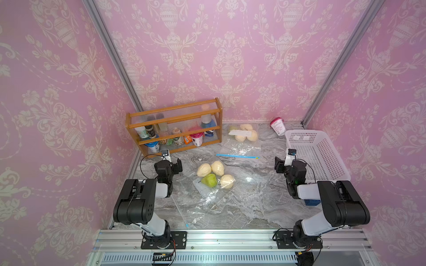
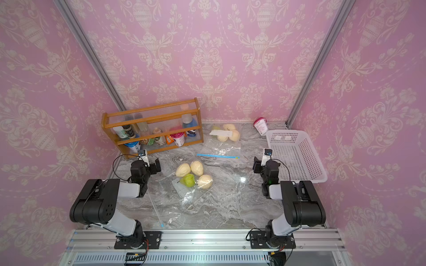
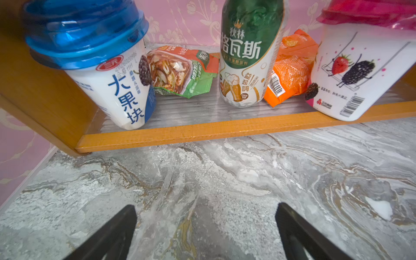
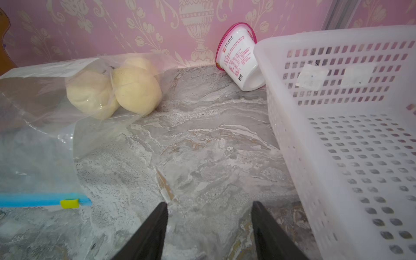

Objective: Open the zip-top bag and take out the pear
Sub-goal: Pick up the zipper food storage bag at the center of the board.

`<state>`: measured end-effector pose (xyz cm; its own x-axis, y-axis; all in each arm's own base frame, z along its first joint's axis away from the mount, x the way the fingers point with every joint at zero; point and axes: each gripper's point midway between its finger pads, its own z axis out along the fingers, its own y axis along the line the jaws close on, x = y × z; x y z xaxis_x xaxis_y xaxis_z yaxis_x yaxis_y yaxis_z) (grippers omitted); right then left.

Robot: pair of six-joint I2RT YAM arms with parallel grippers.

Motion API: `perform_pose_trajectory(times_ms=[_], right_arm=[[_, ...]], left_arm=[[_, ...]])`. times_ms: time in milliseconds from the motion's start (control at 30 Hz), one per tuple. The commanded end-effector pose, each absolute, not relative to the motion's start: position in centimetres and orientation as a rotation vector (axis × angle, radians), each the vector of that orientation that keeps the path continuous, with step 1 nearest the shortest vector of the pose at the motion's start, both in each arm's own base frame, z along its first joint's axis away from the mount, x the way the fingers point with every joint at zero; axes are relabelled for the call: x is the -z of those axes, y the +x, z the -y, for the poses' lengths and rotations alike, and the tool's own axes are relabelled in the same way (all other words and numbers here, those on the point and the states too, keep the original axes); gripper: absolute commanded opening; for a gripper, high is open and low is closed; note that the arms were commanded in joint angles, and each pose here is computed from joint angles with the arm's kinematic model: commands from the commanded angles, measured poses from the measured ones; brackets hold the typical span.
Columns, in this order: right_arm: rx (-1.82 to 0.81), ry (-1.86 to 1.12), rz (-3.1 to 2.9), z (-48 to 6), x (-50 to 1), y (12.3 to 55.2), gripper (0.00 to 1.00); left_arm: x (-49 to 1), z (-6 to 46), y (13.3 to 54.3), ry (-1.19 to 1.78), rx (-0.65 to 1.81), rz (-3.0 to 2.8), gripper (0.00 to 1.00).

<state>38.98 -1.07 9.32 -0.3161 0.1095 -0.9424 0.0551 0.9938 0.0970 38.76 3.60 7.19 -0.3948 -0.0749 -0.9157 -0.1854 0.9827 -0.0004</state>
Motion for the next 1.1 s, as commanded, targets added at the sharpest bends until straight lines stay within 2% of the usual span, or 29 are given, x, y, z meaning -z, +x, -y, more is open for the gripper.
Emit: perform_pose_trajectory(times_ms=[0, 667, 767, 833, 900, 1067], right_arm=[[-0.055, 0.093, -1.881, 0.9, -9.9, 39.5, 0.63], [-0.057, 0.115, -1.879, 1.3, -9.9, 39.5, 0.63], [-0.031, 0.149, -1.846, 1.9, -11.5, 39.0, 0.62], [-0.008, 0.178, -1.839, 2.4, -13.8, 38.1, 0.61], [-0.017, 0.198, -1.864, 2.4, -16.1, 37.4, 0.59], [-0.195, 0.246, -1.968, 0.4, -20.3, 35.5, 0.52]], left_arm=[[-7.2, -3.5, 39.1, -0.16, -0.125, -1.988, 0.99], [-7.1, -3.5, 39.1, -0.16, -0.125, -1.989, 0.99], [-7.4, -3.2, 39.5, -0.143, -0.101, -1.986, 0.98], [-8.8, -2.3, 39.7, -0.089, -0.099, -2.02, 0.89], [-11.6, -3.3, 38.9, -0.16, -0.183, -2.004, 0.9], [-18.9, -2.8, 37.3, -0.287, -0.071, -1.962, 0.89]])
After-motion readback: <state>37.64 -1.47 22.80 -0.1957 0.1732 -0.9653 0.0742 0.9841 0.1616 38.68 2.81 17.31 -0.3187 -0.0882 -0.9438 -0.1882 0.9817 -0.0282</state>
